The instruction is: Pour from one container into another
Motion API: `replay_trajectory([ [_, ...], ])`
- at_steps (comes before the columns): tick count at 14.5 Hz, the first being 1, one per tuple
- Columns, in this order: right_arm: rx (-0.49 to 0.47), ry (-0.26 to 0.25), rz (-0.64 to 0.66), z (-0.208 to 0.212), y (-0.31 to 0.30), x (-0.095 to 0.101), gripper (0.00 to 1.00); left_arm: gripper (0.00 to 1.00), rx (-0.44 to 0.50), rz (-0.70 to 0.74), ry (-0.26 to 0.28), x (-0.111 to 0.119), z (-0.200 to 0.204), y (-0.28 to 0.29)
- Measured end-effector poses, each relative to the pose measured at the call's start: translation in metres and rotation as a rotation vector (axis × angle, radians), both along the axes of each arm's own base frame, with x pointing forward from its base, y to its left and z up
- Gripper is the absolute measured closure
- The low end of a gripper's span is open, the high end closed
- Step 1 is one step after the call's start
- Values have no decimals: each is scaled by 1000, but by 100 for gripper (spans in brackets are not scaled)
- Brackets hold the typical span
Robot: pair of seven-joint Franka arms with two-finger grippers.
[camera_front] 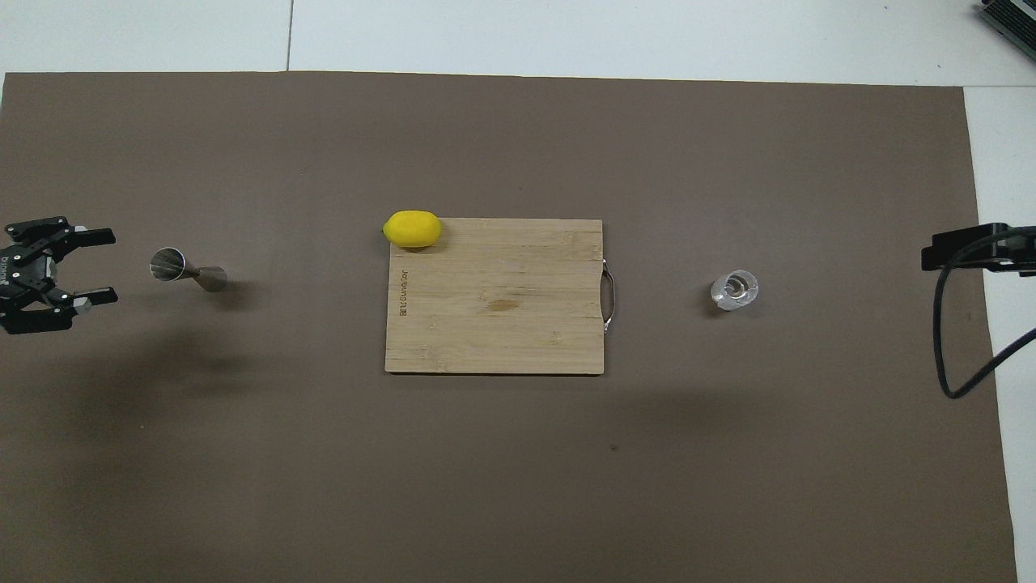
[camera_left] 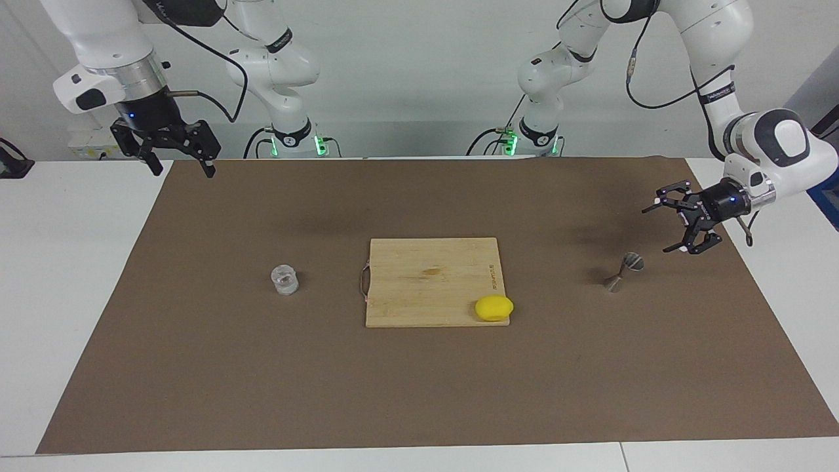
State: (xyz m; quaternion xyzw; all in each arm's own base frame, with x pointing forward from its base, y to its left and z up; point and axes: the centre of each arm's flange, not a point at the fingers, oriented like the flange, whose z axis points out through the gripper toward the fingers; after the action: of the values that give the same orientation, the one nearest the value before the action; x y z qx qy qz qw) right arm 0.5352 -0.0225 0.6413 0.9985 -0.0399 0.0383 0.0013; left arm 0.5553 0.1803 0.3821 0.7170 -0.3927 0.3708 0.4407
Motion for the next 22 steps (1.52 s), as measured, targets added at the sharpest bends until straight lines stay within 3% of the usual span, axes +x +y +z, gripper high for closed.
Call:
replay_trajectory([
  [1,0,2,1,-1,1,0,0,0,-29,13,-29,1,-6,2],
  [5,0,6,2,-2,1,0,0,0,-171,48,-33,7,-47,13],
  [9,0,7,4,-3,2,0,0,0,-256,56,-61,10,-90,20],
  [14,0,14,0,-5,0,-1,0,0,-280,24,-179,11,-125,19],
  [19,-1,52,0,-8,0,-5,0,0,-264,-21,-314,16,-122,12],
  [22,-2,62,-1,-9,-1,-6,0,0,-250,-38,-362,16,-123,11],
])
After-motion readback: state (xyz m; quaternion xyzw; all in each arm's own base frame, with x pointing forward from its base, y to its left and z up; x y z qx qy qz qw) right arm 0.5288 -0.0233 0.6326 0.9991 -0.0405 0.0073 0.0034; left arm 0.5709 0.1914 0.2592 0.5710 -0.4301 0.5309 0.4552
